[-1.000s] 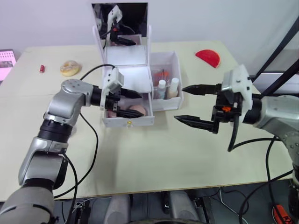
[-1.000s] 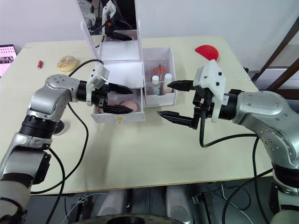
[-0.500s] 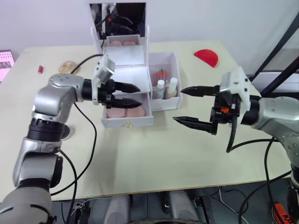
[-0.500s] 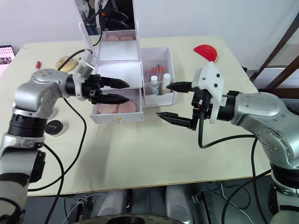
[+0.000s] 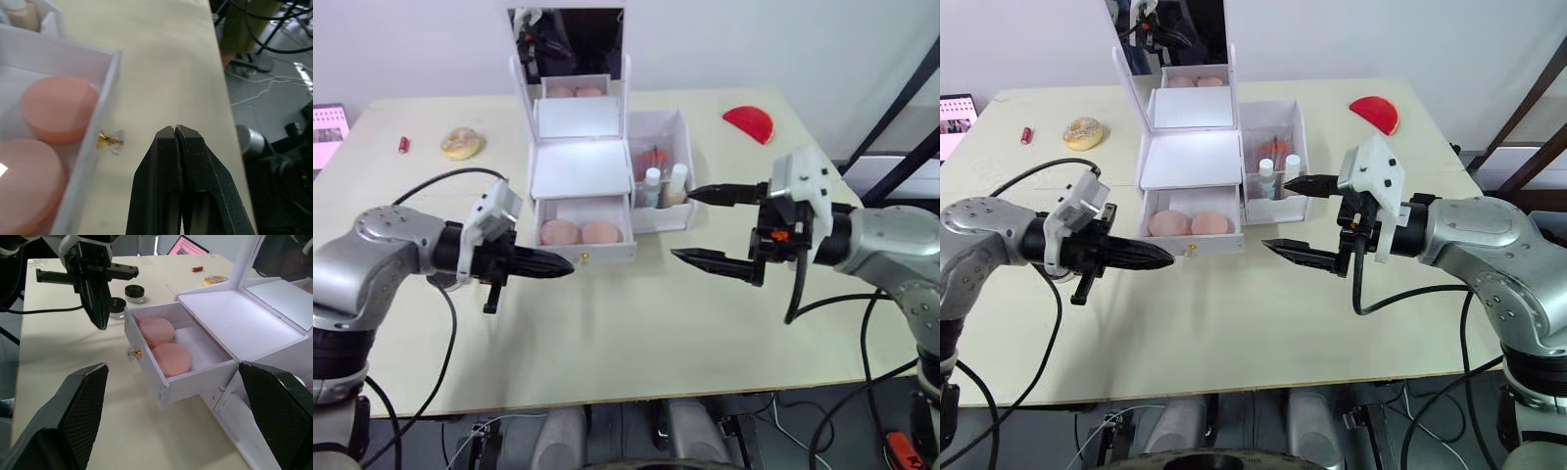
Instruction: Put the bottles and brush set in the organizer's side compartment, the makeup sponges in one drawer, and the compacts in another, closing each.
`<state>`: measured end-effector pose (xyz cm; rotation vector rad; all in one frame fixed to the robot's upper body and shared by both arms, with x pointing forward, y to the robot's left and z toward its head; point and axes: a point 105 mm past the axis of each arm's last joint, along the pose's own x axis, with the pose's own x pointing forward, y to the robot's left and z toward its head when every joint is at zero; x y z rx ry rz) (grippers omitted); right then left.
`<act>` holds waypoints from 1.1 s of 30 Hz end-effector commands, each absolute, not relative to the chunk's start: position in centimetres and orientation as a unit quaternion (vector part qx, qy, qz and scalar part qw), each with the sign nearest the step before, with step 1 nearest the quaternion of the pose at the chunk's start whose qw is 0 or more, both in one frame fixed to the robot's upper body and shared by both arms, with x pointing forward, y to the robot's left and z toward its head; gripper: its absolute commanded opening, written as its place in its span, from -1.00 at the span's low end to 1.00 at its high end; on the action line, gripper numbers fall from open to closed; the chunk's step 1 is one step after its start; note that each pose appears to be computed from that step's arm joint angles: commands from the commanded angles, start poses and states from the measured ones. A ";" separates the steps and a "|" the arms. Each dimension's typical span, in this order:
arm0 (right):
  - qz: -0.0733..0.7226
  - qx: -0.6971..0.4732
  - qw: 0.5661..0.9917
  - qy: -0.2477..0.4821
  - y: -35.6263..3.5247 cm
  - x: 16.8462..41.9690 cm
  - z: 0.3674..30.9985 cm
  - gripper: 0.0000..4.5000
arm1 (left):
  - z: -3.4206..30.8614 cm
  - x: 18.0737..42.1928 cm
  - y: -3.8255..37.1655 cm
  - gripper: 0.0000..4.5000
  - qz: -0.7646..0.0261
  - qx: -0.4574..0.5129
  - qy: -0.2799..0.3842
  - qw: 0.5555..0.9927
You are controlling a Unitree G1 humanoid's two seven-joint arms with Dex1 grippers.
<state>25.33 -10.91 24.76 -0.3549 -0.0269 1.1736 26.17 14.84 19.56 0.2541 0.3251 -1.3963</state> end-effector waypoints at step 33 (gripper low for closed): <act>0.538 -0.173 0.824 -0.037 -10.7 24.5 25.5 1.00 | 18.4 30.5 16.8 -0.97 -0.571 0.171 0.151 0.788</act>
